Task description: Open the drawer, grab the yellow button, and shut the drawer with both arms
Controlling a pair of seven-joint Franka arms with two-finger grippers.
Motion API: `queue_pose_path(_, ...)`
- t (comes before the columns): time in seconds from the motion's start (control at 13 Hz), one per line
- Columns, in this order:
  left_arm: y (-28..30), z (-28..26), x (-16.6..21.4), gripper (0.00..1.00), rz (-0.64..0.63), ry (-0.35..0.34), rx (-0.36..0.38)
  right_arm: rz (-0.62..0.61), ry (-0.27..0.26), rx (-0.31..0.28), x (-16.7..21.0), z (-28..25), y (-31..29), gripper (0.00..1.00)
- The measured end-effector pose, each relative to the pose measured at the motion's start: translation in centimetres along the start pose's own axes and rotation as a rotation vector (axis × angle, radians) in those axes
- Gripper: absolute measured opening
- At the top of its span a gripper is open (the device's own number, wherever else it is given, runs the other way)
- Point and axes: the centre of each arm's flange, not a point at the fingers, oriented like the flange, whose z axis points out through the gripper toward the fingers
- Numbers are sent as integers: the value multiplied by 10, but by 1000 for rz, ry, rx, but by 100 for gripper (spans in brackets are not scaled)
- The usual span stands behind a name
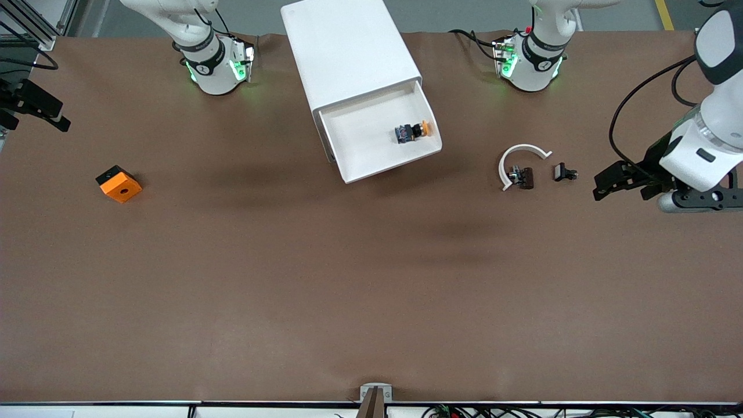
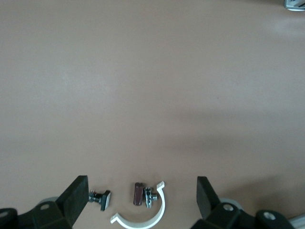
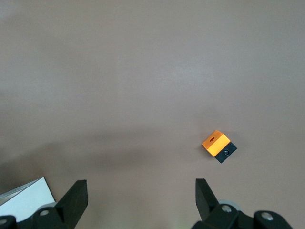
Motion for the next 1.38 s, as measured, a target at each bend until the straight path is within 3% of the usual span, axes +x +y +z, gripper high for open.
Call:
queue_pose_path(0.31,-16,-36,-10,100,46,-25,11,0,0,0,0,0,0,100)
queue_pose_path(0.61,-37,-39,-11,100,74,-27,14,0,0,0,0,0,0,100)
queue_pose_path(1.38,-29,-41,-30,100,81,30,20,-1,0,0,-1,-2,-1,100)
